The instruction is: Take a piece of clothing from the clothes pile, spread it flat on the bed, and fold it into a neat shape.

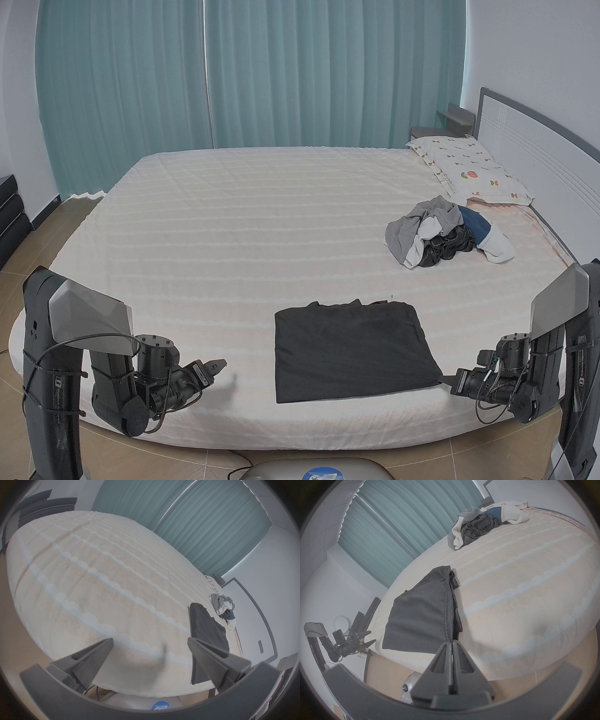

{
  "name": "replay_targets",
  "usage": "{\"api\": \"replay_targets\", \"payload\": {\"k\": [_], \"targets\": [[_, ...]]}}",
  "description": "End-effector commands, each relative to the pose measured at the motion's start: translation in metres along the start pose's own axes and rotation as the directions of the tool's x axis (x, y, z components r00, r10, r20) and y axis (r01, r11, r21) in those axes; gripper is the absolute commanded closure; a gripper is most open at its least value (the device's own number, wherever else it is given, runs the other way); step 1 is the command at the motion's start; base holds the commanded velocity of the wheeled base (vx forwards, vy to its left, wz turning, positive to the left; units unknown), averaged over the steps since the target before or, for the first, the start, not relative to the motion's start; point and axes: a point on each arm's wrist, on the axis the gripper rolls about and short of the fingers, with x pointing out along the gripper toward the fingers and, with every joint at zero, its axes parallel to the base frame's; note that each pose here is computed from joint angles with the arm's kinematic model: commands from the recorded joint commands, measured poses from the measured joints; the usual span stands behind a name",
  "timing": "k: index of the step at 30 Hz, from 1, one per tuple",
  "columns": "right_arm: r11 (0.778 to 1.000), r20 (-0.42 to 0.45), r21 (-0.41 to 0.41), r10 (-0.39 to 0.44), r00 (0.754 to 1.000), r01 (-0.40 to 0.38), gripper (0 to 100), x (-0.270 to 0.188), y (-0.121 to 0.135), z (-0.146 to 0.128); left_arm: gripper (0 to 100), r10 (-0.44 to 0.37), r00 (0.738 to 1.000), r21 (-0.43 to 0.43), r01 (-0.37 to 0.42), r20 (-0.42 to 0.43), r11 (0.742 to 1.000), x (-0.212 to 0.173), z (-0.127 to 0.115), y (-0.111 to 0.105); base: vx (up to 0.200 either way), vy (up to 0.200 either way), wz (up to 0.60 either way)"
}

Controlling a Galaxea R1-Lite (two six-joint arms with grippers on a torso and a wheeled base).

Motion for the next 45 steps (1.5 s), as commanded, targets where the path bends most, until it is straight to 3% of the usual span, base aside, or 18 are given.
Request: {"api": "replay_targets", "payload": {"k": [1,9,17,23,29,35,45], "targets": [[1.000,-0.004,-0.003,0.002,1.000,-0.002,0,0.001,0.000,-0.002,0,0.000,1.000,0.000,0.000,-0.001,1.000,0.000,0.000,0.000,0.000,0.000,0.00],[1.000,0.028,-0.011,0.025,0.999,-0.025,0,0.000,0.005,0.006,0,-0.005,1.000,-0.008,0.005,0.007,1.000,-0.001,0.002,-0.001,0.000,0.000,0.00],[0.982,0.151,0.156,0.085,0.985,-0.108,0,0.023,0.013,0.035,0,-0.003,1.000,-0.008,0.003,0.005,1.000,-0.001,0.001,-0.001,0.125,0.000,0.00],[0.964,0.196,0.218,0.109,0.975,-0.151,0,0.042,0.011,0.045,0,-0.003,1.000,-0.006,0.003,0.005,1.000,0.000,0.001,-0.001,0.133,0.000,0.00],[0.961,0.186,0.217,0.129,0.974,-0.168,0,0.058,0.013,0.041,0,0.001,1.000,-0.006,-0.001,0.008,1.000,0.001,0.001,-0.001,0.000,0.000,0.00],[0.942,0.241,0.270,0.136,0.961,-0.201,0,0.077,0.023,0.048,0,0.001,1.000,-0.006,-0.001,0.008,1.000,0.001,0.001,-0.001,0.000,0.000,0.00],[0.941,0.258,0.263,0.143,0.956,-0.211,0,0.089,0.023,0.051,0,0.000,1.000,-0.006,0.000,0.011,1.000,0.001,0.001,-0.001,0.000,0.000,0.00]]}}
